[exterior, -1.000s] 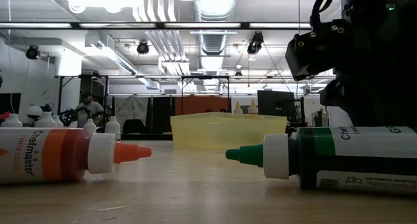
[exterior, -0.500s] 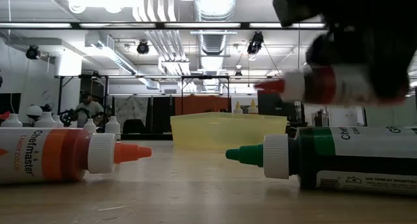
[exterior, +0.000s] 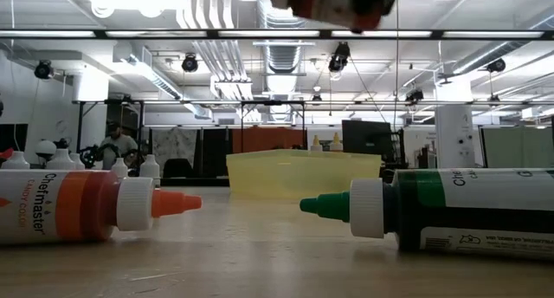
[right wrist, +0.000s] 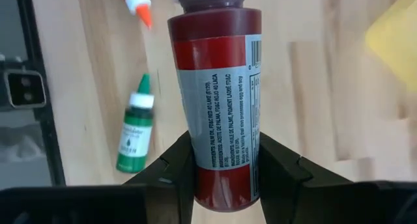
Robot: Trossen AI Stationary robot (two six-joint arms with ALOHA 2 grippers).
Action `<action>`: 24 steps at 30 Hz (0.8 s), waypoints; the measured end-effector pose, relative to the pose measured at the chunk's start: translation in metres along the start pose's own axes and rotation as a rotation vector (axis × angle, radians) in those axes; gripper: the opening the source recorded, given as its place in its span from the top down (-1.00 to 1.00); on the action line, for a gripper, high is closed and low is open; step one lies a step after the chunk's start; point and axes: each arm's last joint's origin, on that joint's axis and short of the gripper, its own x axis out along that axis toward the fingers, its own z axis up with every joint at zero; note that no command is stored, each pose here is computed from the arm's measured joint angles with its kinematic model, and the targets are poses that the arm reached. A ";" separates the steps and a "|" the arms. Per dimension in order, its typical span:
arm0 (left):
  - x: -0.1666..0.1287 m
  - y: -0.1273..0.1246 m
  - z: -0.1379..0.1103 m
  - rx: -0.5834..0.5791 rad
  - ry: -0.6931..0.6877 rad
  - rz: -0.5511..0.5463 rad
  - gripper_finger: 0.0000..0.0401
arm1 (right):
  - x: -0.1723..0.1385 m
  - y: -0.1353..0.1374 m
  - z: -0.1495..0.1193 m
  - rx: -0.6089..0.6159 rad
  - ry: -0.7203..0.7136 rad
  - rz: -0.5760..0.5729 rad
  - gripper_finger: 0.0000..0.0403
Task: Pick & Place food coloring
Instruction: Put the large red food coloring bottle into the yellow bin
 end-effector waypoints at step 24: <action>-0.005 -0.006 0.010 0.098 -0.021 -0.103 0.10 | -0.100 -0.072 0.053 0.015 -0.257 -0.068 0.45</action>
